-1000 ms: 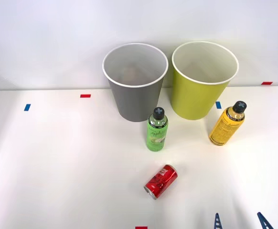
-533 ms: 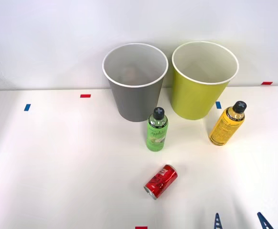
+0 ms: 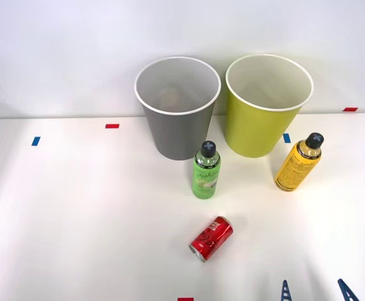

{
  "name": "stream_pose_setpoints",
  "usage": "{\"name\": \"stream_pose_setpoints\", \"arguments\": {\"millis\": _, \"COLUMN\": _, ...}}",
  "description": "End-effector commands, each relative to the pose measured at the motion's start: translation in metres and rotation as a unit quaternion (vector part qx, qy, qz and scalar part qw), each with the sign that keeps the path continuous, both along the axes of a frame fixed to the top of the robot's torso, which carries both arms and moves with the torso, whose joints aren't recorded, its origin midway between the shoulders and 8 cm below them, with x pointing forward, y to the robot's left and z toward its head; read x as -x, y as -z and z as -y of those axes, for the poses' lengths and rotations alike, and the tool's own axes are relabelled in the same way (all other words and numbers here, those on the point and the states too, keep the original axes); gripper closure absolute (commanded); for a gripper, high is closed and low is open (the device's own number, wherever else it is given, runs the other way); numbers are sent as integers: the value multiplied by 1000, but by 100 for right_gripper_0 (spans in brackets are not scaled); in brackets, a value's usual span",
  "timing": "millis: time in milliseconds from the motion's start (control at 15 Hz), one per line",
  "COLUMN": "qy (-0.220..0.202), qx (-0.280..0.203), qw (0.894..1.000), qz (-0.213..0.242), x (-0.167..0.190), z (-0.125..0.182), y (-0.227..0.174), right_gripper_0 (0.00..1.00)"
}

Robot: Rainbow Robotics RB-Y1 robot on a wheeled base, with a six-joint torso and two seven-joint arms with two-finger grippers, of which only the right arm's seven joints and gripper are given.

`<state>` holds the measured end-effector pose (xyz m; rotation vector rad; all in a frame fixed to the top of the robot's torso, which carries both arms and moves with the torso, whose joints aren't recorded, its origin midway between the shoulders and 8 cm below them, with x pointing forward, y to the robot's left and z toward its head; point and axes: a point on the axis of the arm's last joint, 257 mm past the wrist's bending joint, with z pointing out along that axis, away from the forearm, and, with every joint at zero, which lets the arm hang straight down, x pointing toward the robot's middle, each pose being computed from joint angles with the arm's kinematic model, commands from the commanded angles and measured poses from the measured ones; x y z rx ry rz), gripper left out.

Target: Put cans in the gray bin, plastic bottles in the light green bin

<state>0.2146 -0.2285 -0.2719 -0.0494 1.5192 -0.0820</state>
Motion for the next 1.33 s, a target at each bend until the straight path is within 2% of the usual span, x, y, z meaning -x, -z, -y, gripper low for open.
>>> {"name": "stream_pose_setpoints", "arguments": {"millis": 67, "qy": 0, "qx": 0, "qw": 1000, "qz": 0, "x": 0, "z": 0, "y": 0, "right_gripper_0": 10}}
{"name": "stream_pose_setpoints", "arguments": {"millis": 533, "qy": 0, "qx": 0, "qw": 1000, "qz": 0, "x": 0, "z": 0, "y": 0, "right_gripper_0": 10}}
{"name": "stream_pose_setpoints", "arguments": {"millis": 600, "qy": 1, "qx": -1, "qw": 1000, "qz": -18, "x": 3, "z": 1, "y": 16, "right_gripper_0": 10}}
{"name": "stream_pose_setpoints", "arguments": {"millis": 800, "qy": 6, "qx": 2, "qw": 1000, "qz": 7, "x": 12, "z": 2, "y": -1, "right_gripper_0": 10}}
{"name": "stream_pose_setpoints", "arguments": {"millis": 1067, "qy": 18, "qx": 4, "qw": 999, "qz": 43, "x": -10, "z": 16, "y": -21, "right_gripper_0": 10}}
{"name": "stream_pose_setpoints", "arguments": {"millis": 1200, "qy": 18, "qx": -5, "qw": 999, "qz": 45, "x": -29, "z": 19, "y": -21, "right_gripper_0": 10}}
{"name": "stream_pose_setpoints", "arguments": {"millis": 1267, "qy": 22, "qx": -20, "qw": 999, "qz": 45, "x": -38, "z": 21, "y": -20, "right_gripper_0": 0}}
{"name": "stream_pose_setpoints", "arguments": {"millis": 1333, "qy": 24, "qx": -33, "qw": 998, "qz": 43, "x": -43, "z": 20, "y": -19, "right_gripper_0": 0}}
